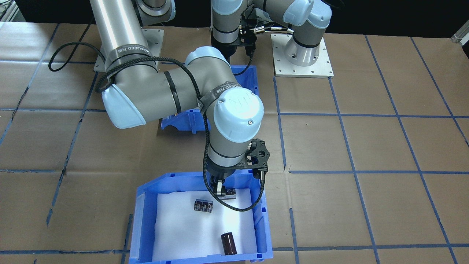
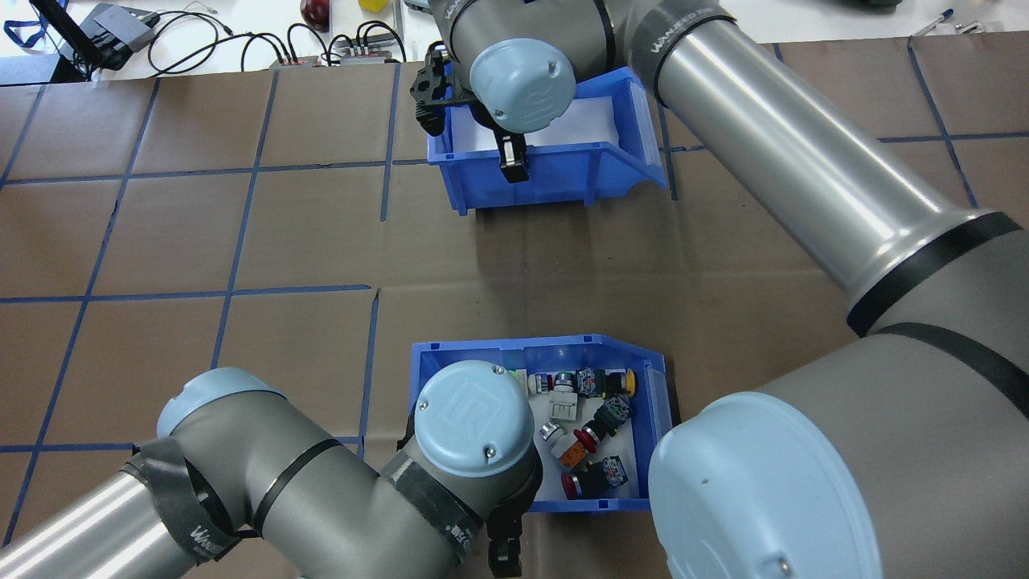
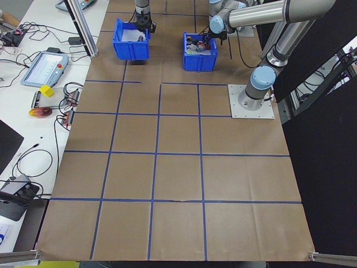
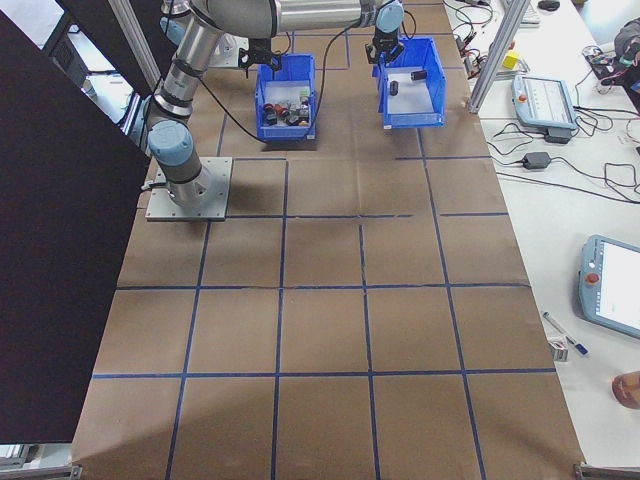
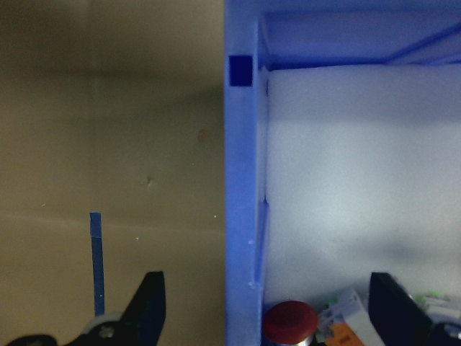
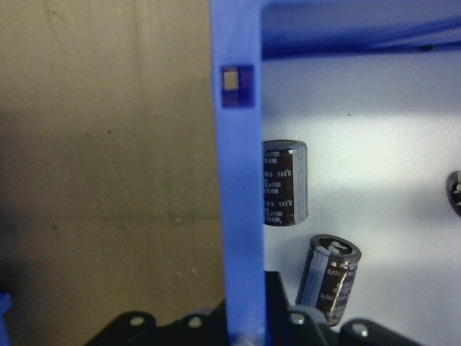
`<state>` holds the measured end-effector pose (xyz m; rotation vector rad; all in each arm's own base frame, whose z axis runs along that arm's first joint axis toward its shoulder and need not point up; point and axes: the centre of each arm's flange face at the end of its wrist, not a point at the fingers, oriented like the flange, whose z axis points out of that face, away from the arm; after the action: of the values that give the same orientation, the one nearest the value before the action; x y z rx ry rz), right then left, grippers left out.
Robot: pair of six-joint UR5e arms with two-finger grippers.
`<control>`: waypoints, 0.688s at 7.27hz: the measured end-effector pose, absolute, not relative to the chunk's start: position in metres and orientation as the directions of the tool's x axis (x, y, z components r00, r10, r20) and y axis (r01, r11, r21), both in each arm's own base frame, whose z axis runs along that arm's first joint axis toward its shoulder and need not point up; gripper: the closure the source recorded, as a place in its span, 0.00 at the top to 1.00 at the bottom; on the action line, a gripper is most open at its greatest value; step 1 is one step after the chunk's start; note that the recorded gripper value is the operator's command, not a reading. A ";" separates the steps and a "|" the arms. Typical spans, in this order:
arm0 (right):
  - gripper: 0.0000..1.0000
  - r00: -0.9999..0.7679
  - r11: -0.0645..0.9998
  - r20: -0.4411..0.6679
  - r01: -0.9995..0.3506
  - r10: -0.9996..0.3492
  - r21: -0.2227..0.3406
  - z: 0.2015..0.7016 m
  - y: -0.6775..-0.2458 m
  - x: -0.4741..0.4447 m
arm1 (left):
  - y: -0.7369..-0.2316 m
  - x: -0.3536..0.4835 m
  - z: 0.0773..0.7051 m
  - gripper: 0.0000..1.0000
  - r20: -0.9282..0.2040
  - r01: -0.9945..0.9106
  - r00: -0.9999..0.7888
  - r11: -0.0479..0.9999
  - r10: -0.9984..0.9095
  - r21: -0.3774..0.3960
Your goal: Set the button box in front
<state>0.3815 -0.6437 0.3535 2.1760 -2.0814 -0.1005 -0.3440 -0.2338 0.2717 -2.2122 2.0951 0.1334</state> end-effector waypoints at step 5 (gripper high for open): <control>0.06 0.035 -0.026 0.058 -0.989 -0.998 0.148 0.436 -0.653 0.178 | -0.236 -0.347 0.254 0.12 -0.104 -0.998 0.066 -0.067 -0.992 0.011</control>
<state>0.1784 -0.6529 0.4356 2.1489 -2.0837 -0.0927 -0.3469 -0.2363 0.2538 -2.2462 2.1012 0.1288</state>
